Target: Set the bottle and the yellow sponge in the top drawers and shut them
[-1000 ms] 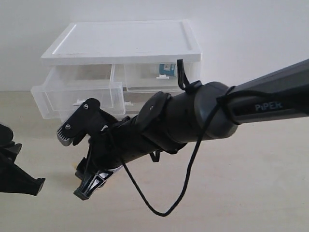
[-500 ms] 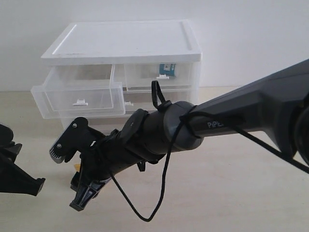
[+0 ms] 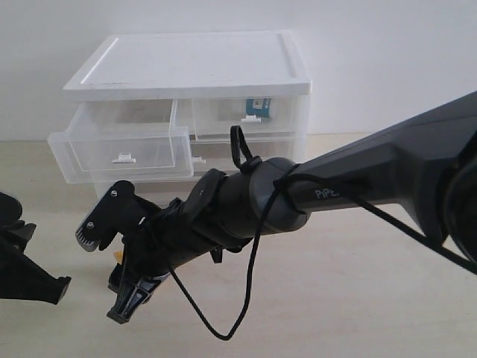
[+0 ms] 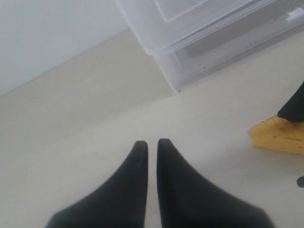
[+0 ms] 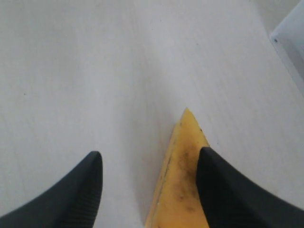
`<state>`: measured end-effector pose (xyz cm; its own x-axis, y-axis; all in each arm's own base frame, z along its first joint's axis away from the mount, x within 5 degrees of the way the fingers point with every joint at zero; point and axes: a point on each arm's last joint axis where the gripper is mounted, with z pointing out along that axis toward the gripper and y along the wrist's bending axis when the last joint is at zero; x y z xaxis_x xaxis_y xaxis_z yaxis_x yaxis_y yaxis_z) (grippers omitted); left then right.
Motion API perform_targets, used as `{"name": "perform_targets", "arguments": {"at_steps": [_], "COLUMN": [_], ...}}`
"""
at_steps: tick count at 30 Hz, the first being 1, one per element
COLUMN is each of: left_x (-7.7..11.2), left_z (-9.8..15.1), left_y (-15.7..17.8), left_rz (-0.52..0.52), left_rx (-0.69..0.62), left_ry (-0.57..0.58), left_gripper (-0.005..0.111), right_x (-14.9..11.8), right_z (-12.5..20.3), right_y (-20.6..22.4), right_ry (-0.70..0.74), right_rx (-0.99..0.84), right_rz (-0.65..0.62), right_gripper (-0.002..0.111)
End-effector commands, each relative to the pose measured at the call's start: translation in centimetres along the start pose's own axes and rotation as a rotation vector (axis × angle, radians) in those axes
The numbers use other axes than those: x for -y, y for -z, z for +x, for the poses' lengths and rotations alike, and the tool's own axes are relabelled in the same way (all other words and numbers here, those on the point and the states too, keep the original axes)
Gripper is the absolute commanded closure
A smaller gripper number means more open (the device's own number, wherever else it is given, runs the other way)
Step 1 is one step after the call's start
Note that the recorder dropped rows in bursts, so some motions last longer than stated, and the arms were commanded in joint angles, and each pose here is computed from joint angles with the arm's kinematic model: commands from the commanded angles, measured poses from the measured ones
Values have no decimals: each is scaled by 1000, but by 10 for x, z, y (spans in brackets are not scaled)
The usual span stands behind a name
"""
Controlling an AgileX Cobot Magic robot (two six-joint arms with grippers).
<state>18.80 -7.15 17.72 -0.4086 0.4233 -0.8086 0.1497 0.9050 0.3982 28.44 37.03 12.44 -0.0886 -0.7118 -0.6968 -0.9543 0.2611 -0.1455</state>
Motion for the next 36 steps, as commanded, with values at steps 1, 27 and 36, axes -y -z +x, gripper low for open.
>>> {"name": "perform_targets", "arguments": {"at_steps": [1,27,36], "left_x": [0,1,1], "left_z": [1,1,1], "left_y": [1,1,1], "left_rz": [7,16,24], "left_rx": [-1,6,5], "left_ry": [-5,-17,-21], "left_gripper": [103,103,103], "right_x": [-4,19,21], "right_z": [10,20,19], "right_y": [-5,8,7], "right_ry": [-12,-55,-44], "right_rx": [-51,-156,-138], "right_rz": [-40,46,68], "right_gripper": [56,55,55]}}
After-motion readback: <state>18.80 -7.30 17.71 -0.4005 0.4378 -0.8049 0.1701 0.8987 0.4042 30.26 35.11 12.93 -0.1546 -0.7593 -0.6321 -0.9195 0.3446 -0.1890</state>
